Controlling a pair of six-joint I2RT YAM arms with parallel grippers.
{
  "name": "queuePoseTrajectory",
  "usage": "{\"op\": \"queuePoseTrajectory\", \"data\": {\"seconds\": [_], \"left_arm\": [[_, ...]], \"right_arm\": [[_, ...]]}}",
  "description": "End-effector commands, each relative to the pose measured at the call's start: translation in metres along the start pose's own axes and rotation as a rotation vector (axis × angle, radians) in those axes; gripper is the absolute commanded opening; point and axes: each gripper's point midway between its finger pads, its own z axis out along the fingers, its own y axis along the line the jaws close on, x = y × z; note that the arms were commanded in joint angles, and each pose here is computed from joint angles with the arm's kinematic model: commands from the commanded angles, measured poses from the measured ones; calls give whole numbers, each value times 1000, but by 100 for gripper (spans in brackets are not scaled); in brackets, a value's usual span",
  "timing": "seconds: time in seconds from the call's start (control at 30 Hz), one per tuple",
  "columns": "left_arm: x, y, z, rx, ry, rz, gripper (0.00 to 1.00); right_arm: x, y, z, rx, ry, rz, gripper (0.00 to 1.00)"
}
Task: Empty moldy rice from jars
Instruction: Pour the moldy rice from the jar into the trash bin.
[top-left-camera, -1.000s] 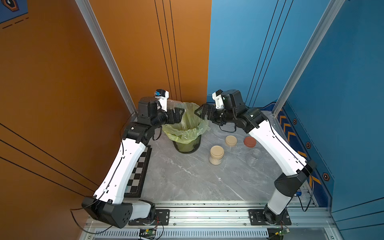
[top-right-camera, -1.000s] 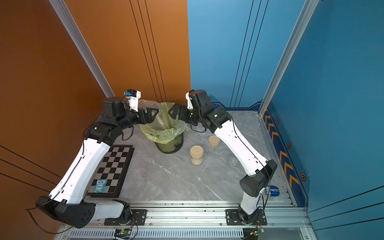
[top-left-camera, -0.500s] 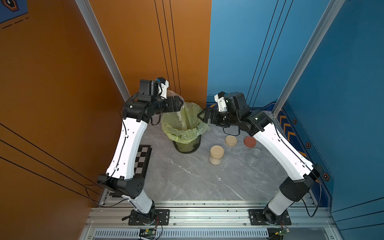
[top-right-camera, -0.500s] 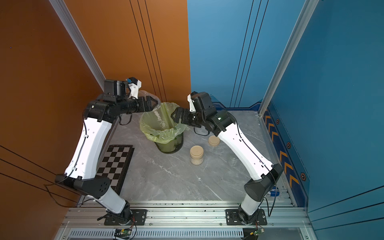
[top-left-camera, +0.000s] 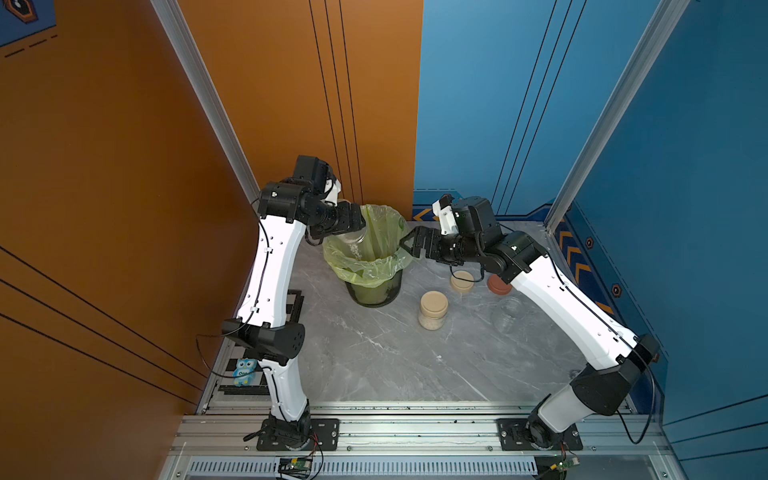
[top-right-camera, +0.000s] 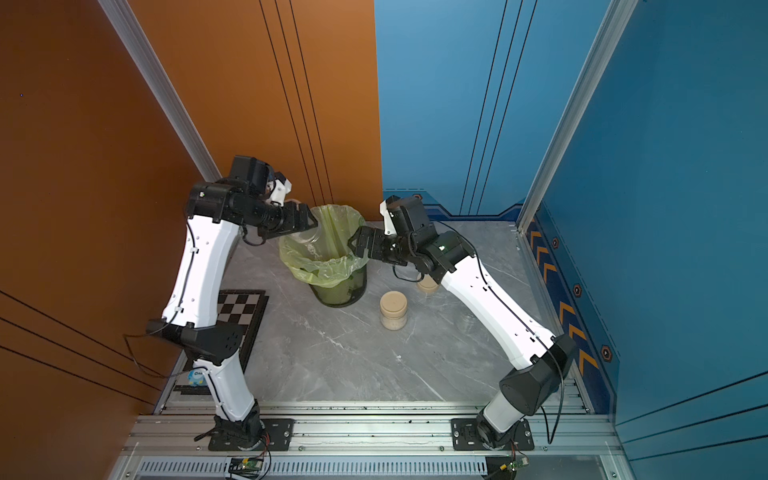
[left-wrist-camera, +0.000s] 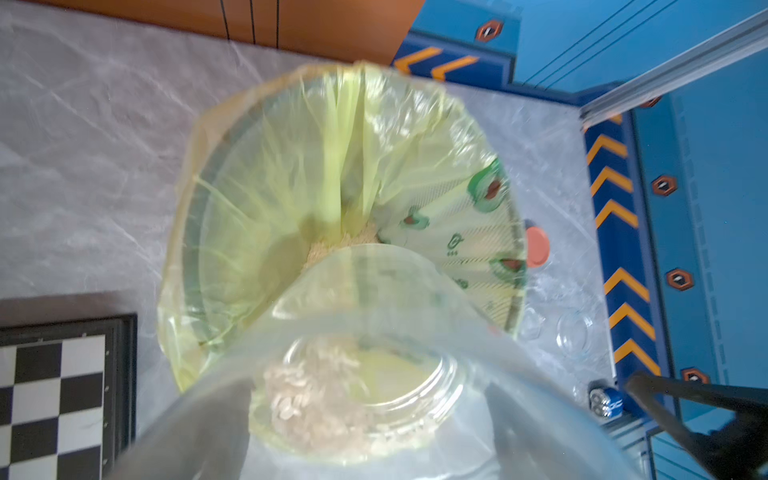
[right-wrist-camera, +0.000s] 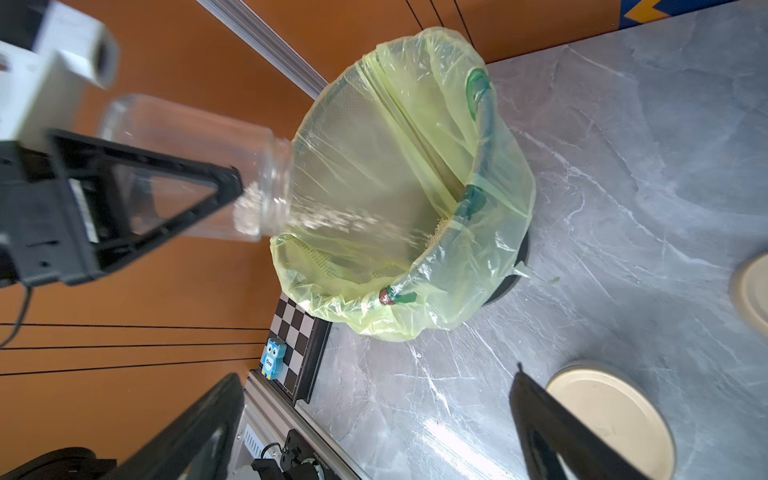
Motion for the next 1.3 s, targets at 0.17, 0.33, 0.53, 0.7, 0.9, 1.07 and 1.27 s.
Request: {"op": "queuePoseTrajectory", "data": {"seconds": [0.17, 0.33, 0.53, 0.7, 0.9, 1.07, 1.27], "left_arm": [[27, -8, 24, -251, 94, 249, 0], [22, -13, 30, -249, 81, 261, 0], [14, -20, 25, -143, 57, 164, 0], [2, -41, 10, 99, 51, -21, 0], [-7, -63, 7, 408, 169, -270, 0], [-8, -55, 9, 399, 174, -282, 0], [-12, -44, 6, 340, 122, -255, 0]], "right_arm": [[1, 2, -13, -46, -27, 22, 100], [3, -1, -15, -43, -26, 33, 100], [8, -6, -13, -36, -13, 46, 100], [7, -9, -12, -32, -11, 53, 100], [6, -11, -10, -28, -9, 64, 100], [6, -12, -8, -26, -9, 67, 100], [6, -13, -7, -22, -8, 69, 100]]}}
